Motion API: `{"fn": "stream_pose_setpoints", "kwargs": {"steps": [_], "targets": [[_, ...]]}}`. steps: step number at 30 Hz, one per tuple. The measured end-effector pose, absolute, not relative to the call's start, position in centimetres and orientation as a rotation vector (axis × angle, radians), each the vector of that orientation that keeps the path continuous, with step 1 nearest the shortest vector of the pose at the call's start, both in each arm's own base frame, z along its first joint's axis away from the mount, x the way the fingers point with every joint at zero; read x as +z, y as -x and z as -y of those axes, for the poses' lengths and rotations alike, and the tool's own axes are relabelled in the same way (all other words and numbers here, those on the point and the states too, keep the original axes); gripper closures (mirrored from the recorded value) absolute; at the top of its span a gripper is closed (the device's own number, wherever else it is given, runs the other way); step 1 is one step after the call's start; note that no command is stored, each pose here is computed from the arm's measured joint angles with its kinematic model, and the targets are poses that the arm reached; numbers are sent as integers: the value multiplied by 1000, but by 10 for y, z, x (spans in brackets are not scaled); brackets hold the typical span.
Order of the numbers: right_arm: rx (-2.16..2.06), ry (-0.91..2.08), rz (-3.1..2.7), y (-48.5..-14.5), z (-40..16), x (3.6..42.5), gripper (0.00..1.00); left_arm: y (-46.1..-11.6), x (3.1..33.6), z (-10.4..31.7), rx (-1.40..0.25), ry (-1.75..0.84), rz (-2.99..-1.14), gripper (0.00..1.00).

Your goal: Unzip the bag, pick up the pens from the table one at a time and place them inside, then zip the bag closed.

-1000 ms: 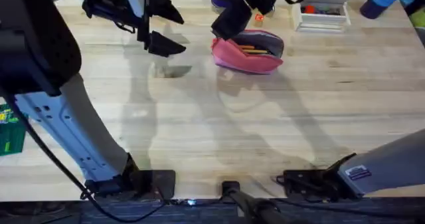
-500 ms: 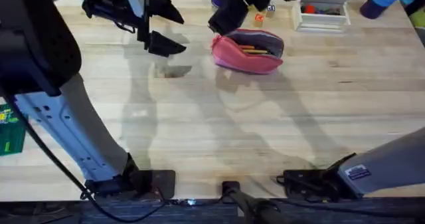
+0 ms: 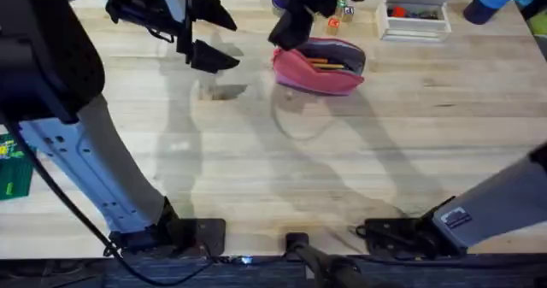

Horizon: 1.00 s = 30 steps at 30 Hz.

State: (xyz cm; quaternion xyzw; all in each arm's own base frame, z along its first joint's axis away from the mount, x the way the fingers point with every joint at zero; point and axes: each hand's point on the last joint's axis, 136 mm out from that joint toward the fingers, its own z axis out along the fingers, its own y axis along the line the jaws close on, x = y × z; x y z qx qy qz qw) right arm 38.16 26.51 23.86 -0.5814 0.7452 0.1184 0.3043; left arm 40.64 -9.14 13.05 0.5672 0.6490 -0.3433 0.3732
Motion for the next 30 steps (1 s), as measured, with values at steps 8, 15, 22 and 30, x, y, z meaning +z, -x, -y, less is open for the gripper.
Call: {"fn": "stream_pose_setpoints", "kwargs": {"steps": [8, 15, 22, 30], "targets": [[285, 1745, -1920, -397, -273, 181, 6, -406, 130, 91, -880, -1453, -1663, 7], [262, 1835, -1890, -401, -274, 159, 5, -406, 130, 91, -879, -1453, -1662, 7], [216, 1890, -1911, -408, -269, 134, 6, -406, 130, 91, -880, -1453, -1663, 7], [203, 1912, -1924, -415, -269, 113, 35, -406, 130, 91, -880, -1453, -1663, 7]]}}
